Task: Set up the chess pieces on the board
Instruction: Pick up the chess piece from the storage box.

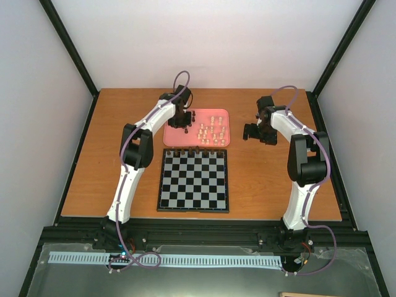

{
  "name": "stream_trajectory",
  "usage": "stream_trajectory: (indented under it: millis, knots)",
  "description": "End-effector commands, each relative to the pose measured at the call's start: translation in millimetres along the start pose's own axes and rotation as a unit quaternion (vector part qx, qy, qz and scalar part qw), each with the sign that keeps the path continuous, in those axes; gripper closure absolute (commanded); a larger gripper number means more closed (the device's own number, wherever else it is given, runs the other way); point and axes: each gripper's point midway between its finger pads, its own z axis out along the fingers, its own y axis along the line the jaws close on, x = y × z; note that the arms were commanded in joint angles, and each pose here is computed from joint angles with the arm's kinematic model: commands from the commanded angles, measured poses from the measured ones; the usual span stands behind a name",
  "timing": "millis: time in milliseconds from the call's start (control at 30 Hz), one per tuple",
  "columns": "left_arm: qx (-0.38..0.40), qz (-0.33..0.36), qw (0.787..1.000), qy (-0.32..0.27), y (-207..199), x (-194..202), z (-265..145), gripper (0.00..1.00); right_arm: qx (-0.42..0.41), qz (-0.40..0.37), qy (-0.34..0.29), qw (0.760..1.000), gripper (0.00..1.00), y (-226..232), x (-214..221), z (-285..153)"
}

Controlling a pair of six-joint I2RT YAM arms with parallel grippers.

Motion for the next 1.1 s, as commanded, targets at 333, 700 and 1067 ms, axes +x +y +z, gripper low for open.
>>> stream_trajectory:
  millis: [333,700,1067]
  knots:
    - [-0.010,0.016,0.998,-0.054,2,-23,-61,0.99,0.009,0.000,0.007,1.000,0.00,-5,1,1]
    - [-0.033,0.021,0.997,-0.061,25,6,-121,0.99,0.014,0.001,0.022,1.000,0.00,-6,4,8]
    - [0.001,-0.016,1.000,-0.022,45,105,-160,0.99,0.007,0.001,0.014,1.000,0.00,-4,12,5]
